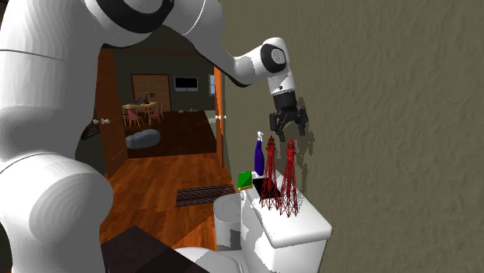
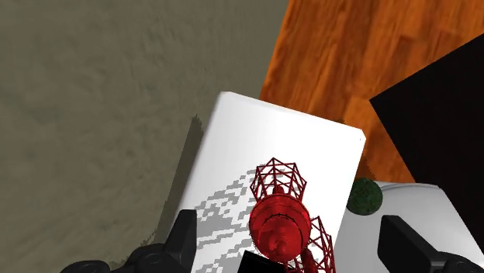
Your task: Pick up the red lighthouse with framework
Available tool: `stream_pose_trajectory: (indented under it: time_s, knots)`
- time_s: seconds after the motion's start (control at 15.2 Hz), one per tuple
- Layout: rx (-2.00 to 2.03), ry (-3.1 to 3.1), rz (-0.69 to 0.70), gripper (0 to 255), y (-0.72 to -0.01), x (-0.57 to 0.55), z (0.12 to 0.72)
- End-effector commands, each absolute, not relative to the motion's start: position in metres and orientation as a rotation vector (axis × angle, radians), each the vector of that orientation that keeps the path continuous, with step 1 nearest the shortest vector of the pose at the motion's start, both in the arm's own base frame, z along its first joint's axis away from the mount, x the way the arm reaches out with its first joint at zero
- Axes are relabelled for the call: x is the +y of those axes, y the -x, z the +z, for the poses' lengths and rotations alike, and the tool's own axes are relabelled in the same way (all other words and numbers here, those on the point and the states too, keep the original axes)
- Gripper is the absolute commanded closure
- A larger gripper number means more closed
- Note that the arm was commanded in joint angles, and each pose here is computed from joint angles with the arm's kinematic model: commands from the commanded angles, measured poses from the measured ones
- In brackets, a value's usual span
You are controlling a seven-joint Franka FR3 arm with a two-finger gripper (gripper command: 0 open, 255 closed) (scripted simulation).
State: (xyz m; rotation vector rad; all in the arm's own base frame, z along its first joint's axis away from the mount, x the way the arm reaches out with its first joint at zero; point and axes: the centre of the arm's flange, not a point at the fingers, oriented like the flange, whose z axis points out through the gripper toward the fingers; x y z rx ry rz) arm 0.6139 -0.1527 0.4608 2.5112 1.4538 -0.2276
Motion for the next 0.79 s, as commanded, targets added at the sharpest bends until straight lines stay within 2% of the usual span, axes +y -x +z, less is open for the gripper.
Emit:
stream_pose_trajectory:
  time_s: [0.0, 0.33, 0.4, 0.73]
  knots:
    - [1.458, -2.508, -0.228, 0, -0.616, -0.151, 0.450]
    - [1.458, -2.508, -0.228, 0, -0.616, -0.151, 0.431]
    - [1.458, -2.508, -0.228, 255, -0.616, -0.152, 0.431]
    - [1.458, -2.508, -0.228, 255, -0.616, -0.152, 0.431]
